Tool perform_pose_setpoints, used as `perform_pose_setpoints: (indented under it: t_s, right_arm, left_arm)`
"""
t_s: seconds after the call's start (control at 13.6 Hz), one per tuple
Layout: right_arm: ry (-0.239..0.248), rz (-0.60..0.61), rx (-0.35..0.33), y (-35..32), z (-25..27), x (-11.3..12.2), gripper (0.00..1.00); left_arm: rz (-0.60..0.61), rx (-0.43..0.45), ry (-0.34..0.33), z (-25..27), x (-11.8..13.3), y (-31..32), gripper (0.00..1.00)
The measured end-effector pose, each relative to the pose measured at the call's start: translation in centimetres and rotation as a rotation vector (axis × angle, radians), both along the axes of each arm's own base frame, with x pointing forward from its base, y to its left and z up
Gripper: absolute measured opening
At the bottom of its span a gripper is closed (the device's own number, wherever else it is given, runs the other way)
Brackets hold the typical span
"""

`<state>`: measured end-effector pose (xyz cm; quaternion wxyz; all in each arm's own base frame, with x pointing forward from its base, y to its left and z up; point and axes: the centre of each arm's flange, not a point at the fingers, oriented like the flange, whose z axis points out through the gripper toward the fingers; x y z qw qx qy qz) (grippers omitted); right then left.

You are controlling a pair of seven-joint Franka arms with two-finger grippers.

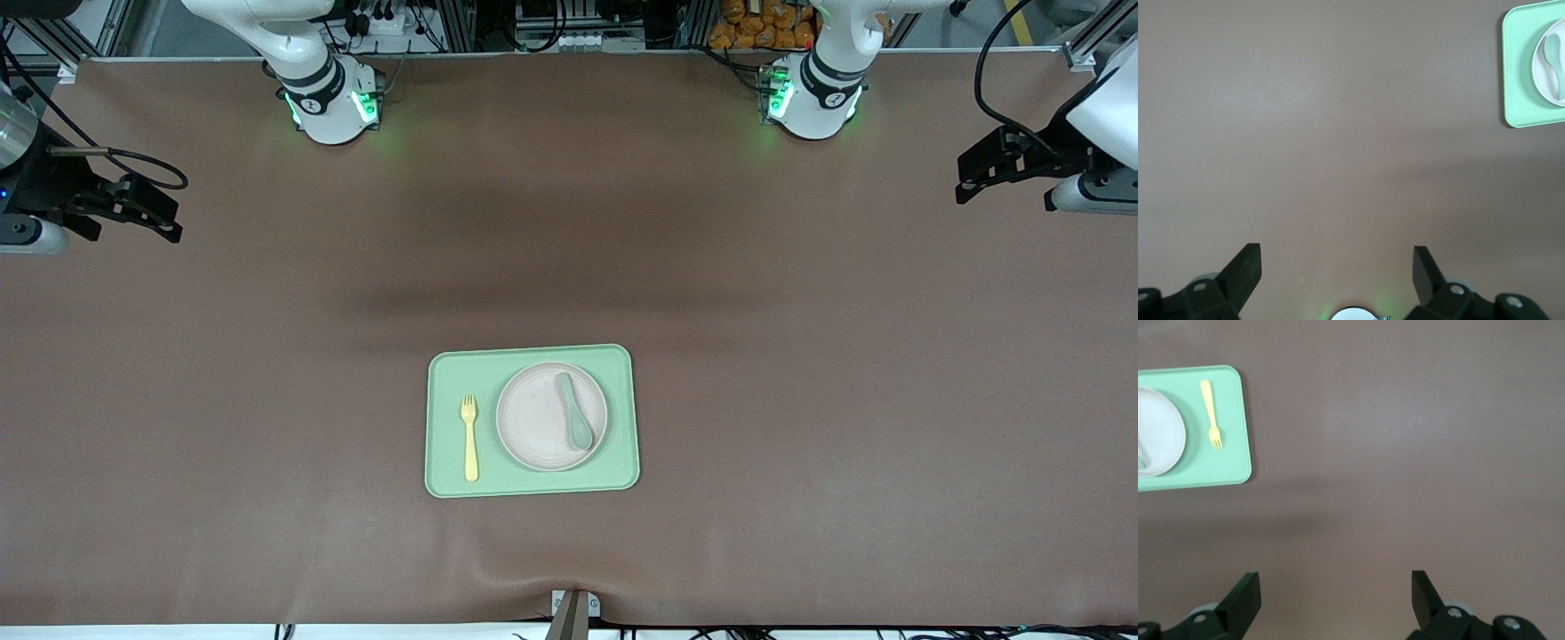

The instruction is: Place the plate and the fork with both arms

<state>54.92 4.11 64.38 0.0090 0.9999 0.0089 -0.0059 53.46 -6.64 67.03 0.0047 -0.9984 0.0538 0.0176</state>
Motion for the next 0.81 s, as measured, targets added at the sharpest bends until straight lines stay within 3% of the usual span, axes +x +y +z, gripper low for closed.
perform_pose_setpoints:
  t_s: [0.81]
  right_arm:
    - [0.02,0.046,-0.003,-1.6,0.0,-0.1,1.0]
  left_arm:
    - [0.001,0.0,0.0,0.0,0.0,0.0,1.0]
